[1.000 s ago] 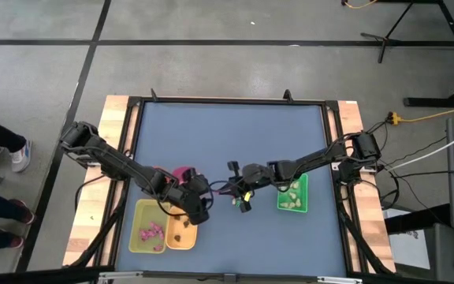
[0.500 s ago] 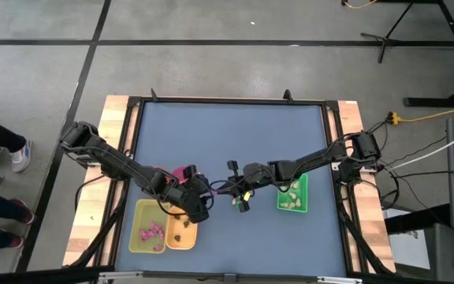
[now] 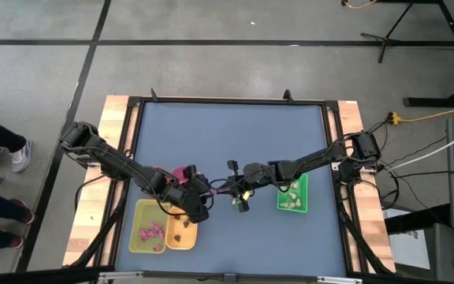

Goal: Sort Halloween decoration
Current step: Put the pink skeleton toy into the light yellow bin

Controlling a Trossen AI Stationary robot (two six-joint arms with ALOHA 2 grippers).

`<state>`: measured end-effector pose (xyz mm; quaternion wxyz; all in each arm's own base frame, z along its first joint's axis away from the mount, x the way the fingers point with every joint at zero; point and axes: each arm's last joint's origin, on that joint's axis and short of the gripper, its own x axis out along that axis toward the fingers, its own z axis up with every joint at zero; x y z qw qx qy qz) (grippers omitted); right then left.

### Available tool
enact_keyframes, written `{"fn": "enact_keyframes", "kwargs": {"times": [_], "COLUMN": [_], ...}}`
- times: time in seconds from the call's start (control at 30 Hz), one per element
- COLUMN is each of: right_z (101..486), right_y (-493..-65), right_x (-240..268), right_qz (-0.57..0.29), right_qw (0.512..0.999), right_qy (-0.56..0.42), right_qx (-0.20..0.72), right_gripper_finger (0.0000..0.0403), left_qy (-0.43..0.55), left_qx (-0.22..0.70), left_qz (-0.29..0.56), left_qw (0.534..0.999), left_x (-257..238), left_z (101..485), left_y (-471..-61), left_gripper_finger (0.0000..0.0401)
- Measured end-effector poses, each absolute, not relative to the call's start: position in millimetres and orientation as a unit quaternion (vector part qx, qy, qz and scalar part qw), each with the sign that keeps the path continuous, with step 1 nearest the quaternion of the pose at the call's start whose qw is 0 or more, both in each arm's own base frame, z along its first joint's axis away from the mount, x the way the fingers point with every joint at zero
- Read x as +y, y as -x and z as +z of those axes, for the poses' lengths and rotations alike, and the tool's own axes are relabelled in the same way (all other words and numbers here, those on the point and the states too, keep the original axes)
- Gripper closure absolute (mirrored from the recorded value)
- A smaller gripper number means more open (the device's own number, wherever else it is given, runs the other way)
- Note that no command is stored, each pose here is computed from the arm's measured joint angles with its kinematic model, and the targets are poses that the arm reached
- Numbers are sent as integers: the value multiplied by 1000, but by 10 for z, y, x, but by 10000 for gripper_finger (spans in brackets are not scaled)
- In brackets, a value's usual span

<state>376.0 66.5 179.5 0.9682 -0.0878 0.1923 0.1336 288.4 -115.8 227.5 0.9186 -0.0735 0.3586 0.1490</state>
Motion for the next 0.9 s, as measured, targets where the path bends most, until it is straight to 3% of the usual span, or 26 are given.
{"fn": "enact_keyframes", "kwargs": {"times": [0.63, 0.9], "right_z": [1795, 1794], "right_y": [-3760, -3760], "right_x": [665, 665], "right_qz": [134, 134], "right_qw": [968, 968], "right_qy": [88, 88], "right_qx": [192, 193], "right_gripper_finger": [377, 377], "left_qy": [74, 74], "left_qx": [359, 359], "left_qz": [149, 149], "left_qw": [918, 918], "left_x": [-1159, -1159], "left_z": [2275, 2275], "left_y": [-2884, -2884], "left_gripper_finger": [384, 398]}}
